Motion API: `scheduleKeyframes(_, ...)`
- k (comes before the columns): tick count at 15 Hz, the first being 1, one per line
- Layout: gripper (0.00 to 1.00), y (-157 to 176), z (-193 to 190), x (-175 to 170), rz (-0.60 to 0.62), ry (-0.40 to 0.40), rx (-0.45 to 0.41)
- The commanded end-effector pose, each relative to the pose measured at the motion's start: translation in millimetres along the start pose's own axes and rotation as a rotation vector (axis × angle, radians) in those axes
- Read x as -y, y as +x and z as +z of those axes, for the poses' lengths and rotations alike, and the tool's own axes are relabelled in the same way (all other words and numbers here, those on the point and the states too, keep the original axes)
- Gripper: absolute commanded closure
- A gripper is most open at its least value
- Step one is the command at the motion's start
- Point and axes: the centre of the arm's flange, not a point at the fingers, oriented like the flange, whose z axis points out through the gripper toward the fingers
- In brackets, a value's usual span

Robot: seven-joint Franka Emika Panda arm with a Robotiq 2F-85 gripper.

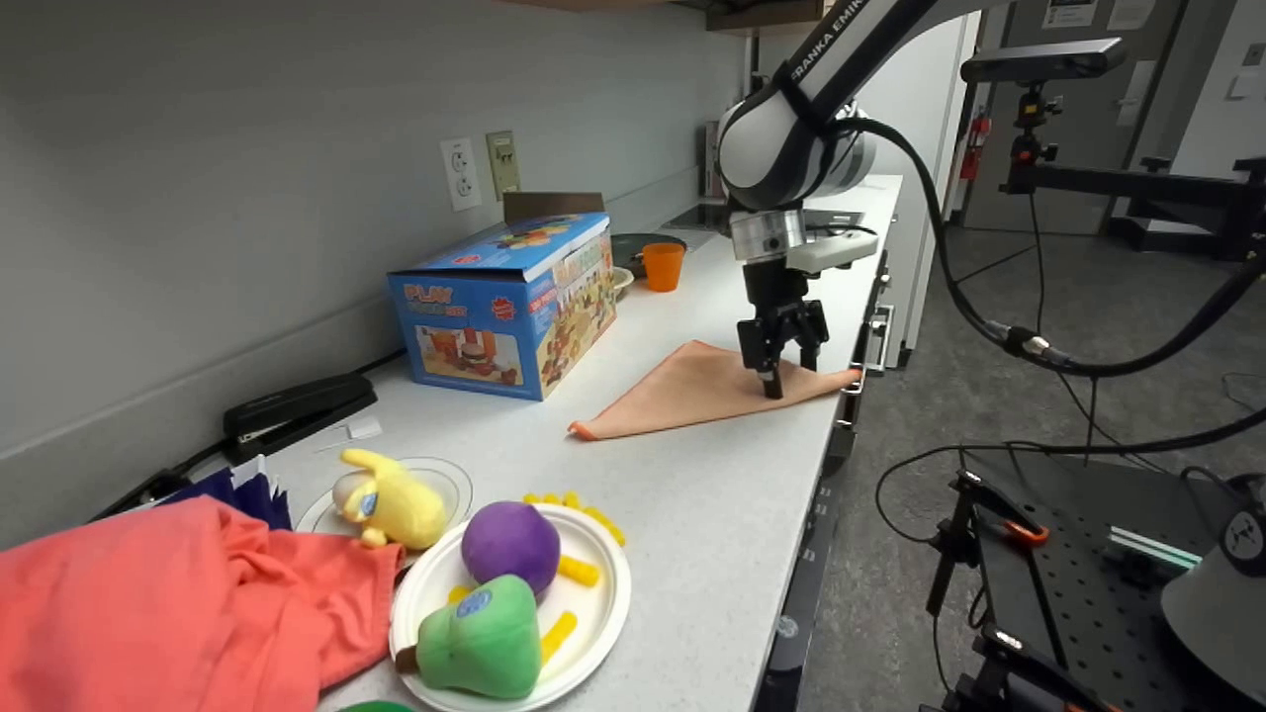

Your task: Unfold the orange towel

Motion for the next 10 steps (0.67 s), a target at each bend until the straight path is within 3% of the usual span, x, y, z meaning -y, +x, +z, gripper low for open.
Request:
scheduleKeyframes(1,0.50,3.1,2.5,-3.9,-0.029,0.027,0.030)
scheduleKeyframes(2,0.47,2.7,1.6,-4.2,-0.024,0.020,0.026)
scheduleKeyframes(3,0.18,2.4,1.0,-3.7,-0.014,0.007,0.014)
scheduleKeyframes(5,0.20,1.3,0.6,-2.3,0.004,-0.019,-0.015)
scheduleKeyframes(8,0.01,3.7,-4.2,2.4,0.064,-0.068,-0.129)
scheduleKeyframes(10,0.00,8.7,-12.0,9.0,0.090,-0.079,-0.202)
